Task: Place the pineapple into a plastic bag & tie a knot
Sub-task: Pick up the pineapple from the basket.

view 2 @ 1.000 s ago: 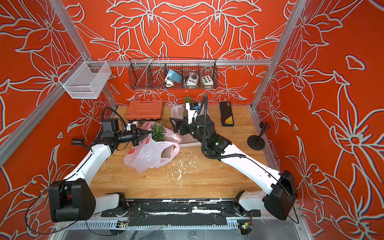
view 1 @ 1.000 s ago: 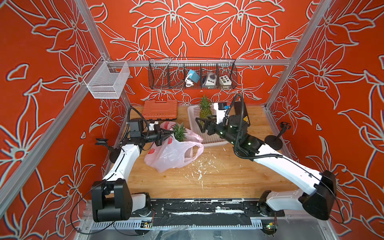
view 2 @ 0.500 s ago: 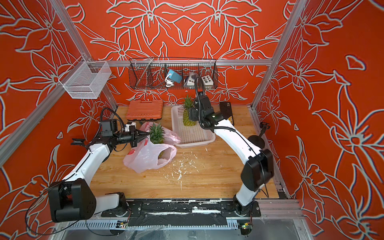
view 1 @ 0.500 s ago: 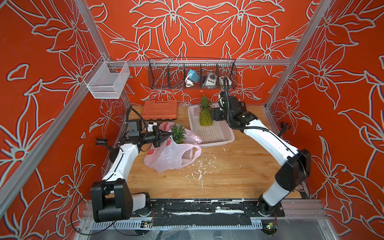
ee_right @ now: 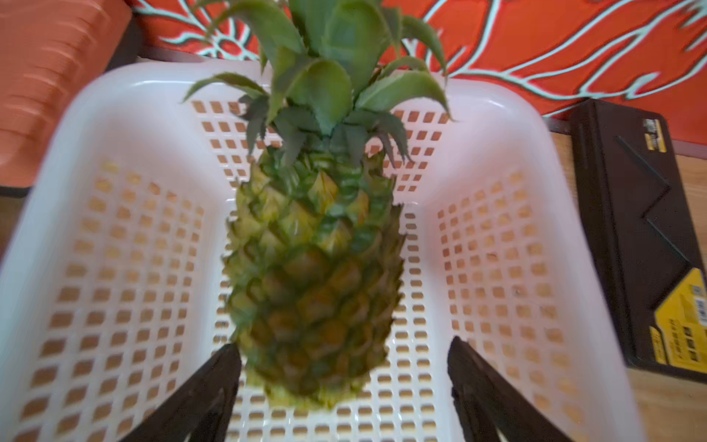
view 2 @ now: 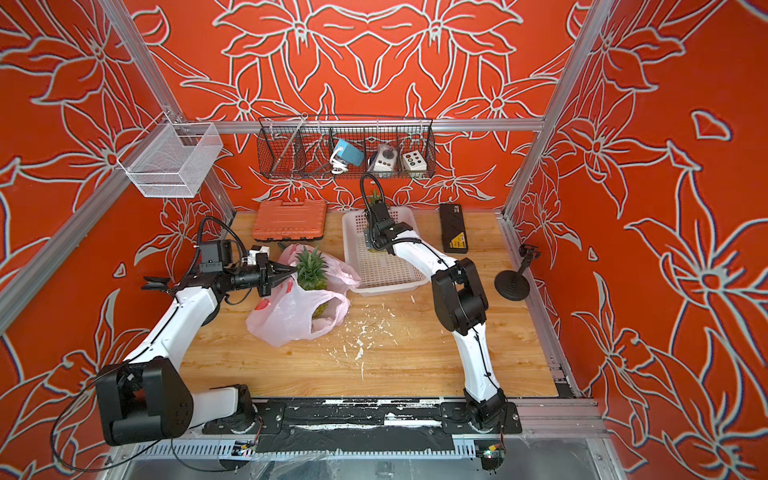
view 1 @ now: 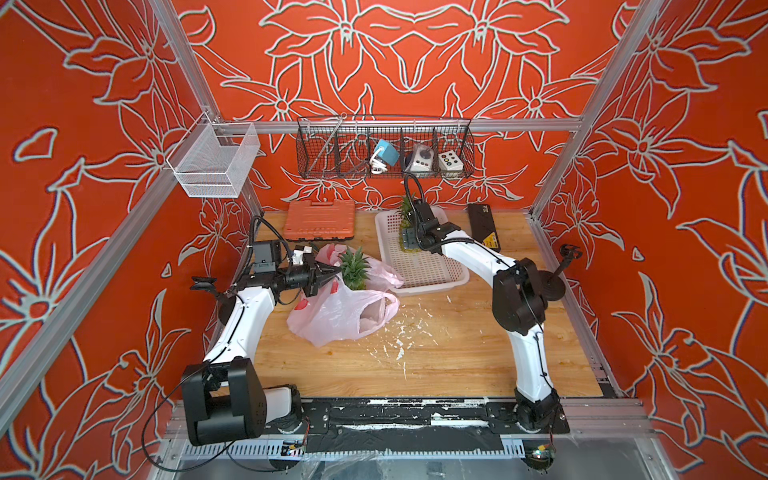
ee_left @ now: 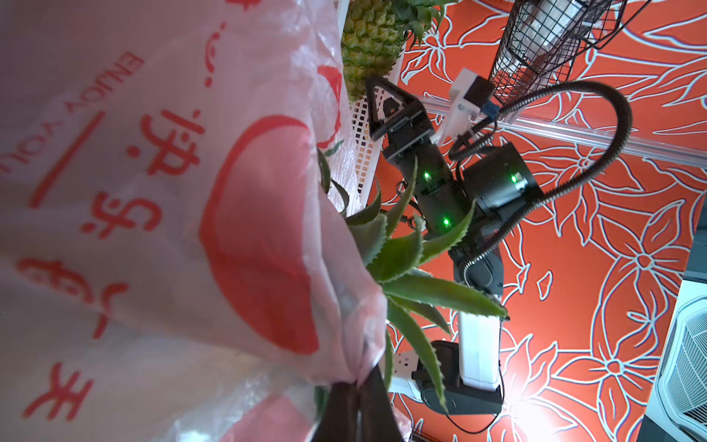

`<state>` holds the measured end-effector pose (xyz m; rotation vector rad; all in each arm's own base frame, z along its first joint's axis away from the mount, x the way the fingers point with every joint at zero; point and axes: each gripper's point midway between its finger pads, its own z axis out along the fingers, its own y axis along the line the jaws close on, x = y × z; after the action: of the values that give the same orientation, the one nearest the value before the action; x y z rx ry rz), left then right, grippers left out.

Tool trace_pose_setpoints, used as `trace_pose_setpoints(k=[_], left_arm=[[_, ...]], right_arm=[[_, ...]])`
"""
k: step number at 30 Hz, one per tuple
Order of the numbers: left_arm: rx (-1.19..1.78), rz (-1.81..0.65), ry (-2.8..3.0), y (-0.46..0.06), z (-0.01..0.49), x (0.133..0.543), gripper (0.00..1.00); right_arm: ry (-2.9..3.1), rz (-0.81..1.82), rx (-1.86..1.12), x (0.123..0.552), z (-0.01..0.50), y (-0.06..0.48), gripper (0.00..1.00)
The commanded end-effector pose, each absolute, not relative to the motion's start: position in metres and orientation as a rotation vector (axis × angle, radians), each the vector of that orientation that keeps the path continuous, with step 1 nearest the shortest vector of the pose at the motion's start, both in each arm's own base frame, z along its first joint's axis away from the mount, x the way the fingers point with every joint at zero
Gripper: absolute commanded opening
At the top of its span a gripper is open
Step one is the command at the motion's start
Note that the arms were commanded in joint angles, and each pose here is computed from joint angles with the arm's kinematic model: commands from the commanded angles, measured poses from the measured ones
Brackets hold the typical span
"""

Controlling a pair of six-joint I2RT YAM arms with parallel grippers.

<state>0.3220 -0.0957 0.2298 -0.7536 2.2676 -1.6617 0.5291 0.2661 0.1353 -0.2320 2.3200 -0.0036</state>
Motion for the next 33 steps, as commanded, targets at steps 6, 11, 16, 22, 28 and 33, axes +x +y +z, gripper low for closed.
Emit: trace_pose_setpoints(k=[6,11,16,22,28,33], left_arm=[[-0.752,-1.682,2.277,-0.097,0.231,0.318,0.0],[-0.744,-1.689,2.275,-0.097,0.231,0.318,0.0],[-0.746,-1.689,2.275,-0.097,0.231,0.318,0.0],[-0.754,-1.691,2.277,-0.097,0.227,0.319,0.0],[-0.758,-1.692,2.277,-0.097,0.225,0.32,0.0],[-0.762,-1.695,2.281,-0.097,0.223,0.32,0.0]], right_arm=[[2.336,-0.072,-0.242,0.553,0.113,0.266,0.97],[2.407,-0.028,-0.235,0.558,0.091,0.275,0.97],[2.453,0.066,-0.202,0.559,0.076,0.284,0.98],[2.508,0.201,-0.125,0.557,0.062,0.288,0.81],[2.533,0.286,-0.088,0.549,0.064,0.289,0.43],[2.39,0.411,-0.06,0.539,0.112,0.29,0.34]])
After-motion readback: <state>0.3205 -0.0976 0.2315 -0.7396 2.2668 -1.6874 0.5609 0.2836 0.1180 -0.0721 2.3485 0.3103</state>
